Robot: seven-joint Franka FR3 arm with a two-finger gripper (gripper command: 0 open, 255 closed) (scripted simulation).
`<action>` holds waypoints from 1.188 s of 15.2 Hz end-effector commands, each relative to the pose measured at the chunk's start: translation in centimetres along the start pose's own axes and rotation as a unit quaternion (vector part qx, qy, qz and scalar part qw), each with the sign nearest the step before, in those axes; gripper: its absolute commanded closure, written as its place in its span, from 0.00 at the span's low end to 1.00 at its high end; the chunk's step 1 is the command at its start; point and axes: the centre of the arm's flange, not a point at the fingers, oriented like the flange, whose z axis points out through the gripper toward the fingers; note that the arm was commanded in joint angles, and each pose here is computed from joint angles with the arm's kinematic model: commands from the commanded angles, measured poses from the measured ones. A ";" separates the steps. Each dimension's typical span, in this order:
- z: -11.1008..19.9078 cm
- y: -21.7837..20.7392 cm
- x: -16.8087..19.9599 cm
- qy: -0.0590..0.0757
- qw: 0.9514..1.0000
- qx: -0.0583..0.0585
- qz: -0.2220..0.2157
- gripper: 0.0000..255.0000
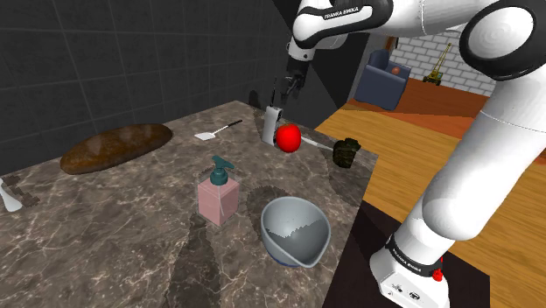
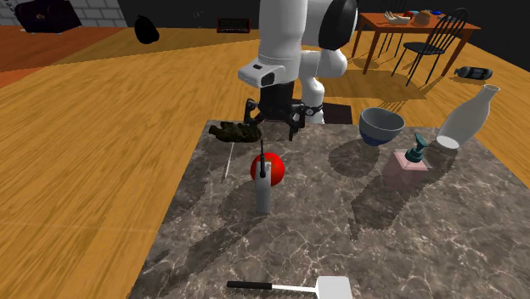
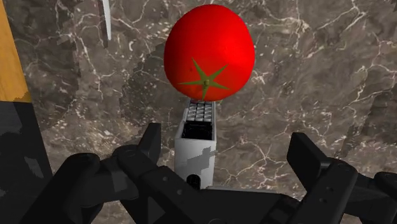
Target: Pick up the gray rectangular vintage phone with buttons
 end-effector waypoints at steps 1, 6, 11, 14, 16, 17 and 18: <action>1.4 1.0 2.5 -0.002 1.000 0.001 -0.005 0.00; 4.4 2.1 5.3 -0.005 1.000 0.004 -0.010 0.00; 7.0 2.0 5.0 -0.005 1.000 0.004 -0.010 0.00; 7.2 2.0 4.9 -0.005 1.000 0.004 -0.010 1.00; 7.2 2.0 4.9 -0.005 1.000 0.004 -0.010 1.00; 7.2 2.0 4.9 -0.005 1.000 0.004 -0.010 1.00; 7.2 2.0 4.9 -0.005 1.000 0.004 -0.010 1.00</action>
